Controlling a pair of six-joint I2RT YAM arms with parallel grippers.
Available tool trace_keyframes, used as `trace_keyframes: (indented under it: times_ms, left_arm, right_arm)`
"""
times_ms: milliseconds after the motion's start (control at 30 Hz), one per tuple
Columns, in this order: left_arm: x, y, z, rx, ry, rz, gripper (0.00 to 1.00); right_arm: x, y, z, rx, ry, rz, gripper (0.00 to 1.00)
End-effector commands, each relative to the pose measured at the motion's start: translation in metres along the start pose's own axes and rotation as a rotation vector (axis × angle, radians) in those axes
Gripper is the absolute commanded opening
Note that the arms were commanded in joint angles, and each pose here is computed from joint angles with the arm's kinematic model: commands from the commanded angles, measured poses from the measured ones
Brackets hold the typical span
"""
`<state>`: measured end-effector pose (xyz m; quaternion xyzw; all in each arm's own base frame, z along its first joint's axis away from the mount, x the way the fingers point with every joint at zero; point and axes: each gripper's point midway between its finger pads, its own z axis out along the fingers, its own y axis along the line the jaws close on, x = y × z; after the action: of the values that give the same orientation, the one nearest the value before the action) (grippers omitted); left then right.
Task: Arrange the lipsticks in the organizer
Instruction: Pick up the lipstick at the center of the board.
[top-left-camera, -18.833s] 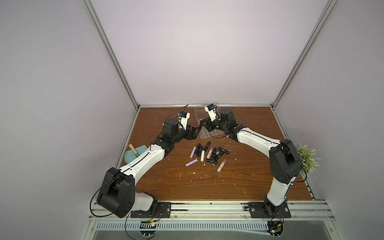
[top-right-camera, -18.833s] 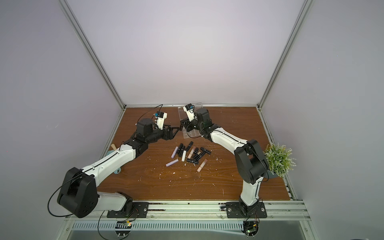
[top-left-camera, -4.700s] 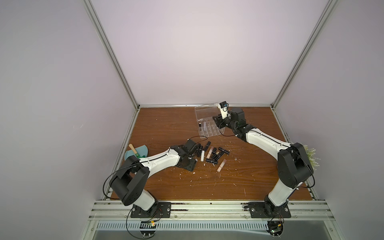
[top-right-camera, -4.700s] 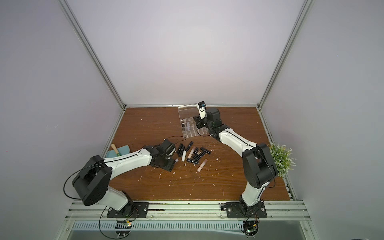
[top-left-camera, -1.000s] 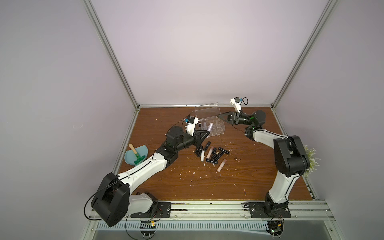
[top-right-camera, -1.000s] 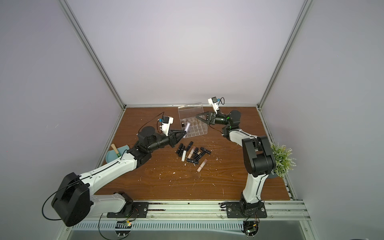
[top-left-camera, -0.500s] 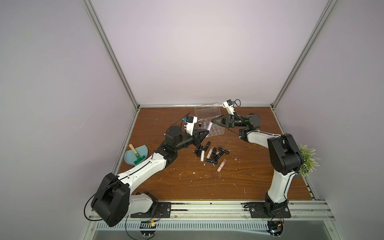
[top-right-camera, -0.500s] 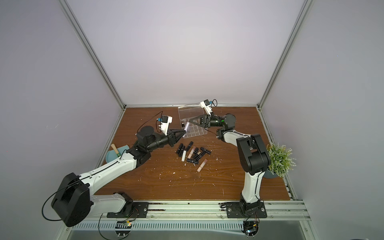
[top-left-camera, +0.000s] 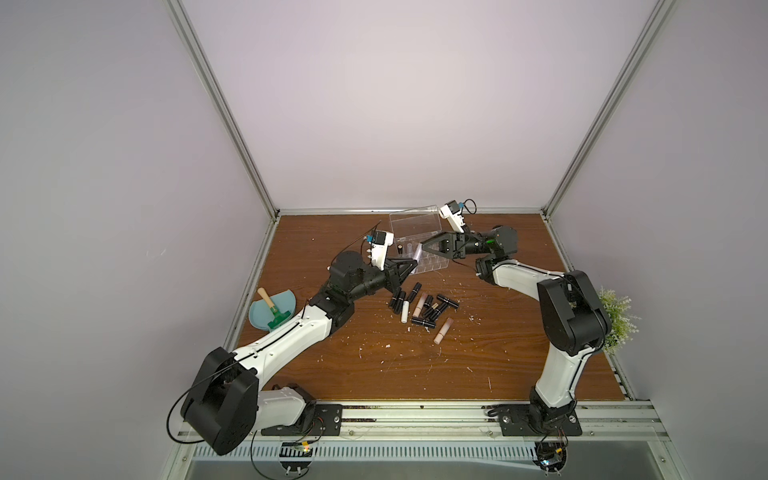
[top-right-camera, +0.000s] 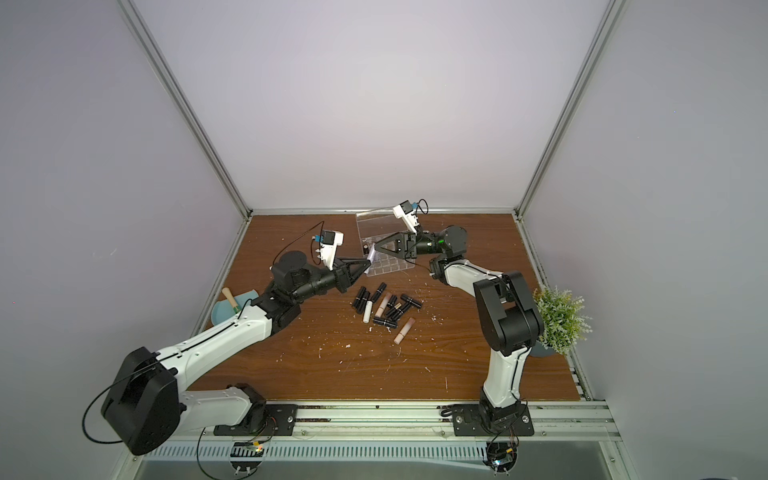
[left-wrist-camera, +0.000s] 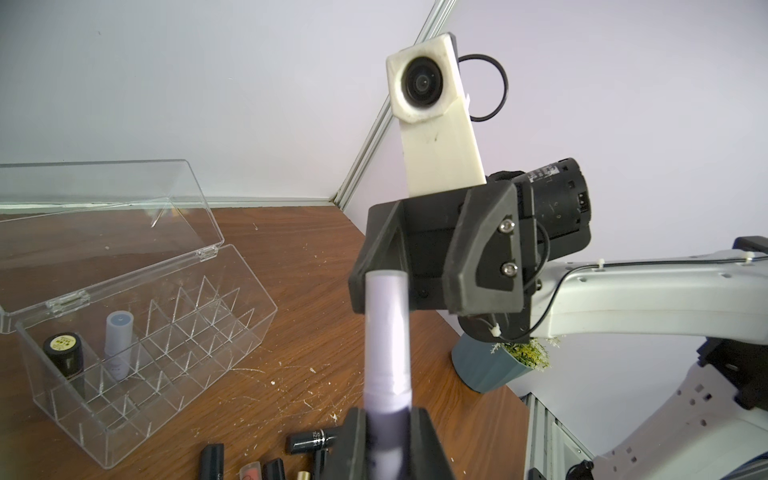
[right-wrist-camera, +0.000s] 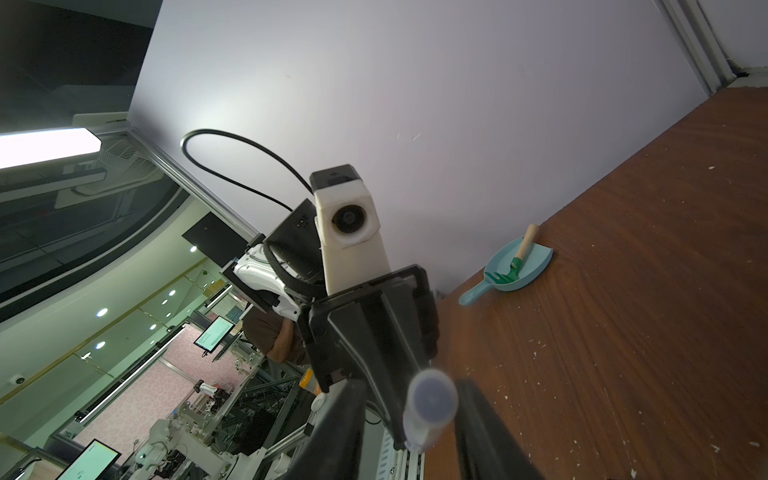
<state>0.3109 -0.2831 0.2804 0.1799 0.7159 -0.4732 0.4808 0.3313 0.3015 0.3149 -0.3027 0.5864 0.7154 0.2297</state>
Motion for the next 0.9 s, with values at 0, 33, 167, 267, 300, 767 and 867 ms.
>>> trace_keyframes:
  times_ms: [0, 33, 167, 267, 300, 767, 867]
  left_arm:
    - [-0.016, -0.007, -0.004, 0.015, -0.032, 0.023, 0.11]
    - [-0.016, -0.007, -0.004, 0.017, -0.032, 0.022, 0.11]
    - [-0.015, -0.007, -0.004, 0.022, -0.029, 0.017, 0.12]
    - [-0.014, -0.008, -0.004, 0.023, -0.027, 0.019, 0.12]
    - [-0.014, -0.008, -0.004, 0.023, -0.024, 0.019, 0.12]
    - [-0.006, 0.004, -0.011, -0.056, -0.004, 0.048, 0.66]
    - [-0.005, 0.010, -0.015, -0.092, -0.013, 0.056, 0.67]
  right_arm:
    - [-0.011, 0.030, 0.007, -0.034, 0.022, -0.129, 0.38]
    - [-0.011, 0.031, 0.008, -0.035, 0.023, -0.132, 0.38]
    - [-0.009, 0.030, 0.011, -0.031, 0.032, -0.132, 0.32]
    - [-0.010, 0.028, 0.011, -0.025, 0.033, -0.132, 0.26]
    - [-0.010, 0.029, 0.011, -0.023, 0.032, -0.134, 0.24]
    - [-0.013, -0.030, 0.005, 0.245, 0.044, -0.119, 0.12]
    - [-0.017, -0.063, -0.002, 0.467, 0.081, -0.158, 0.09]
